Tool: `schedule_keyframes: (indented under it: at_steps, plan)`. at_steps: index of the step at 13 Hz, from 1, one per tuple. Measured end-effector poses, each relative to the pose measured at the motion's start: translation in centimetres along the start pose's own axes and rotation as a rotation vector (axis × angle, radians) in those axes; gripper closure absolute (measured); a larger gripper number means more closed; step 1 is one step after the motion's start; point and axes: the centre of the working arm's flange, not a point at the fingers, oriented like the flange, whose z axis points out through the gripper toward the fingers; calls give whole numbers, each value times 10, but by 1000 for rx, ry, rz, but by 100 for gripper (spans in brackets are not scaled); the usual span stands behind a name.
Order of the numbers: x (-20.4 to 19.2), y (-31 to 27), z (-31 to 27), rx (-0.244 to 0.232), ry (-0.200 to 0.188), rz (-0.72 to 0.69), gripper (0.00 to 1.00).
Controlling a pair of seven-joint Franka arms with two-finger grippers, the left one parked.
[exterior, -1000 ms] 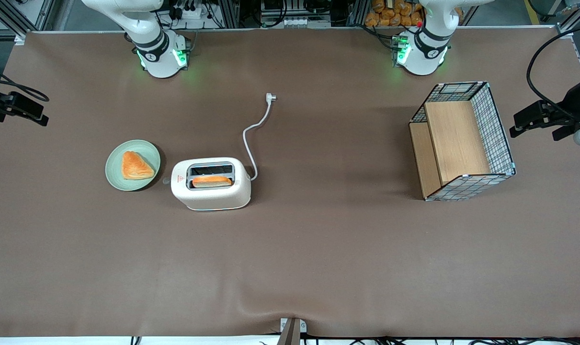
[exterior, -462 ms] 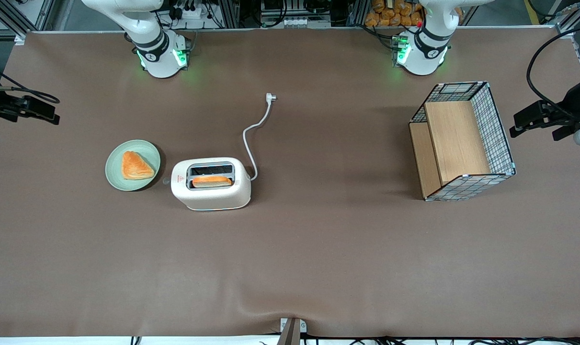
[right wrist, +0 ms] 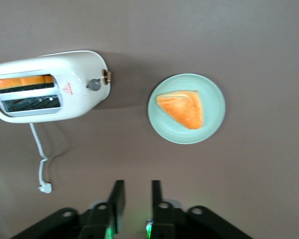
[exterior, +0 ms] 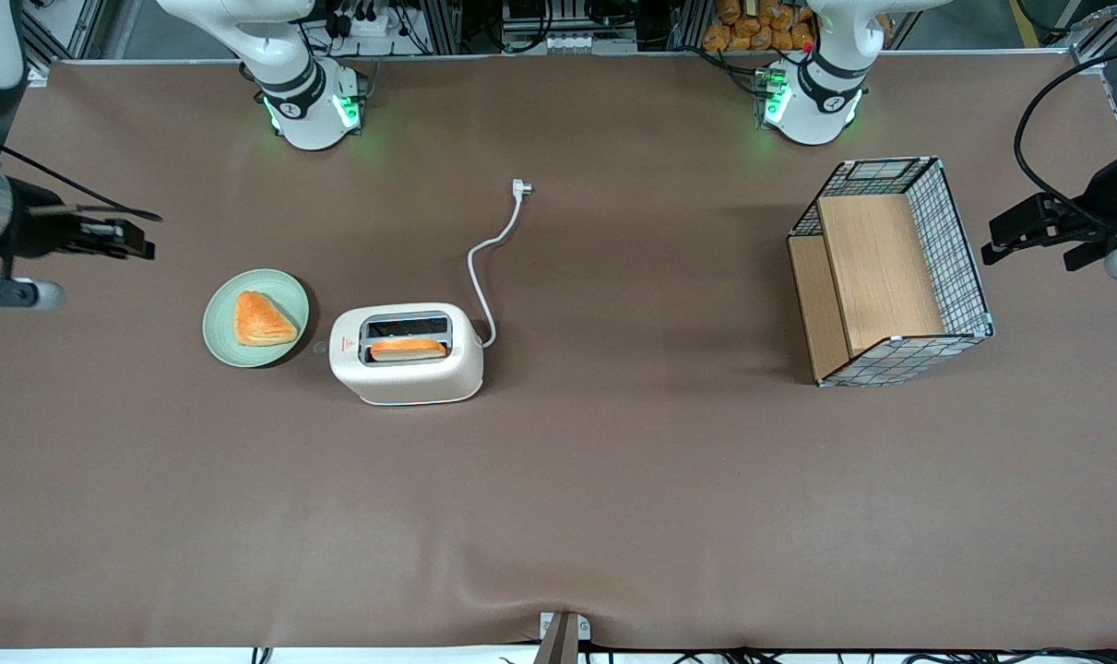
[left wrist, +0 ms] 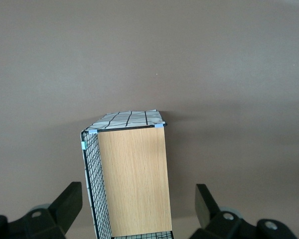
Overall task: Press toaster button with right arm
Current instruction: 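Move the right gripper over the plate toward the toaster's side lever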
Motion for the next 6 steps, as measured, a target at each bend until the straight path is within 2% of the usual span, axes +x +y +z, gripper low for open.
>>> schedule_keyframes:
  at_steps: [2,4,6]
  plan:
    - [18,-1,20,15,-19,1,99]
    - [36,-7,44,46,-27,-4,99]
    - [54,-11,72,95,-14,-6,99]
